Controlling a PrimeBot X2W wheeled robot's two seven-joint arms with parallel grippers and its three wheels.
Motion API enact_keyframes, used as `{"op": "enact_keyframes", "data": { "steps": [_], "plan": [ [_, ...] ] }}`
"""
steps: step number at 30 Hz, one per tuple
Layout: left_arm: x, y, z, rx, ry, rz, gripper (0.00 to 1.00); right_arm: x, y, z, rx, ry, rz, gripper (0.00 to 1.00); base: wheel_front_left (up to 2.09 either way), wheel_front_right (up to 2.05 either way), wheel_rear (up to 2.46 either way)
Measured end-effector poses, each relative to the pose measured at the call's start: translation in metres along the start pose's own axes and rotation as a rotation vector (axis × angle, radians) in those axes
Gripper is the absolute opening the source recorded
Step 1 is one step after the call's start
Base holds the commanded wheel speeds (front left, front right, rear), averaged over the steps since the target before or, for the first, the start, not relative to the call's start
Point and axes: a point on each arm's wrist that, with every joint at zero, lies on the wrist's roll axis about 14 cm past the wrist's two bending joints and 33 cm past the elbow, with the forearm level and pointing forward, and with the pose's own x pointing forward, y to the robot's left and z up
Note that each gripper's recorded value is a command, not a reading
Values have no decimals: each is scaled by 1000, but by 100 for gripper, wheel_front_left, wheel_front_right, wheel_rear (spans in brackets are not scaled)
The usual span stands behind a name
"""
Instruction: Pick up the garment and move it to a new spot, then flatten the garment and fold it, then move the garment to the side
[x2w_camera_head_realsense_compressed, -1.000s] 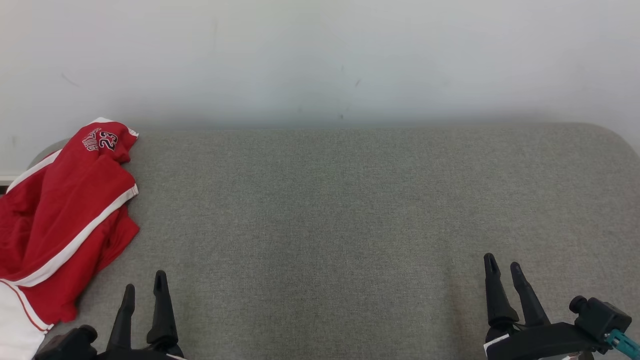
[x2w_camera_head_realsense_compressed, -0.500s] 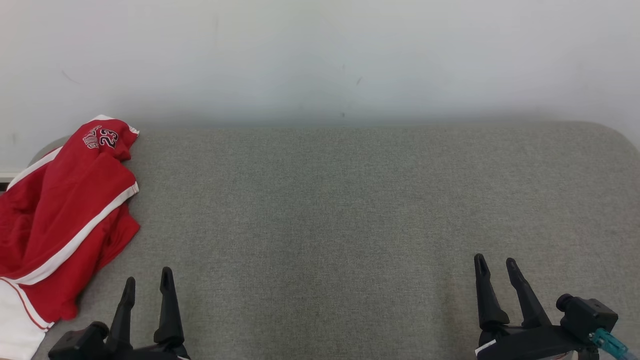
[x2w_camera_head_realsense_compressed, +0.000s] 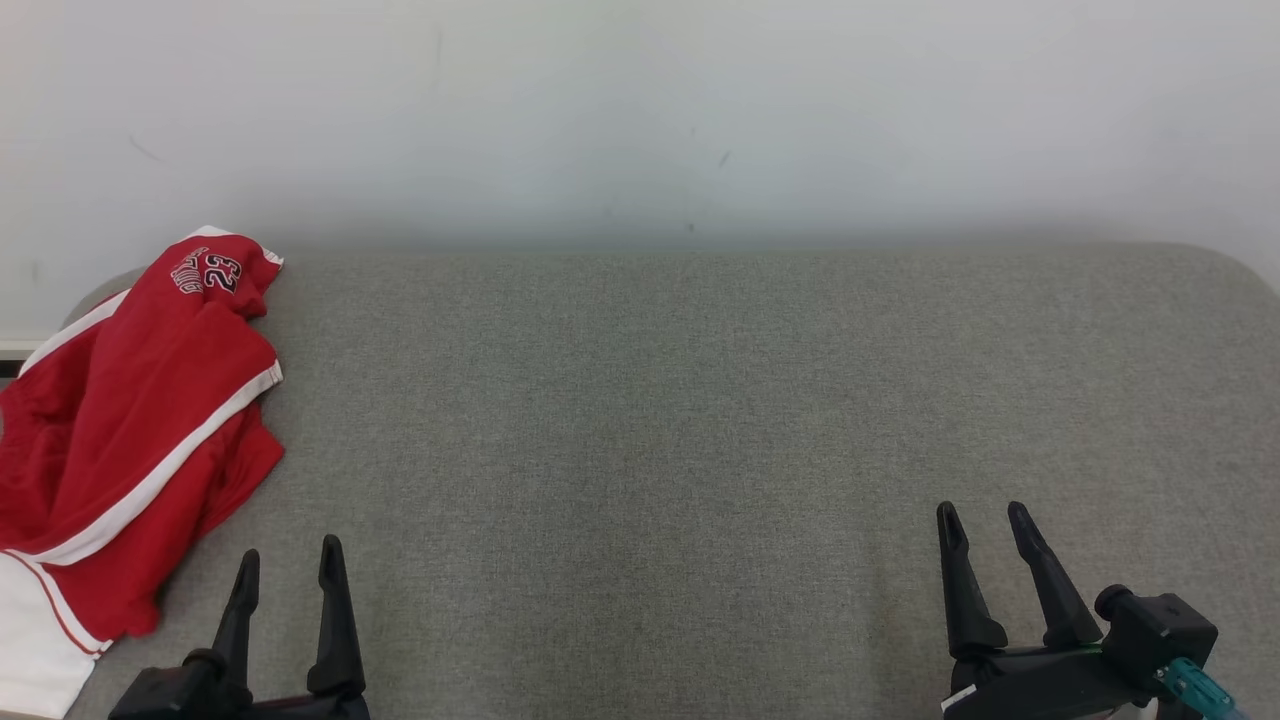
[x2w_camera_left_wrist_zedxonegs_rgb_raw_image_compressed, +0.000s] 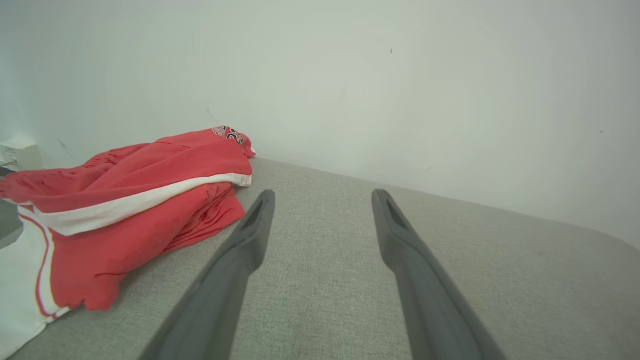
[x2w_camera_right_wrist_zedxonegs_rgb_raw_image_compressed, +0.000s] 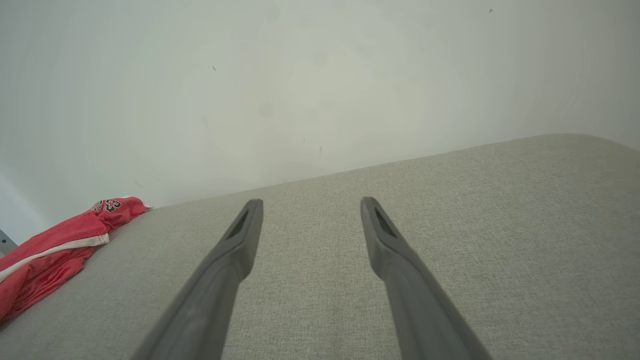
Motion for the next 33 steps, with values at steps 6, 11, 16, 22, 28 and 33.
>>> {"op": "enact_keyframes", "data": {
  "steps": [6,11,16,22,28,33],
  "plan": [
    [-1,1,3,37,-16,-4,100,1,3,2,-51,-10,14,100,0,0,0],
    [-1,0,6,74,-28,-13,100,1,4,3,-92,-17,25,100,0,0,0],
    [-1,1,9,94,-45,-17,100,1,4,5,-106,-29,24,100,0,0,0],
    [-3,3,12,119,-57,-16,100,-2,0,6,-111,-38,11,100,0,0,0],
    [-6,6,12,136,-61,-16,100,-2,-2,9,-135,-52,4,100,0,0,0],
    [-8,5,12,138,-65,-24,100,-2,0,8,-122,-56,8,100,0,0,0]
  ]
}}
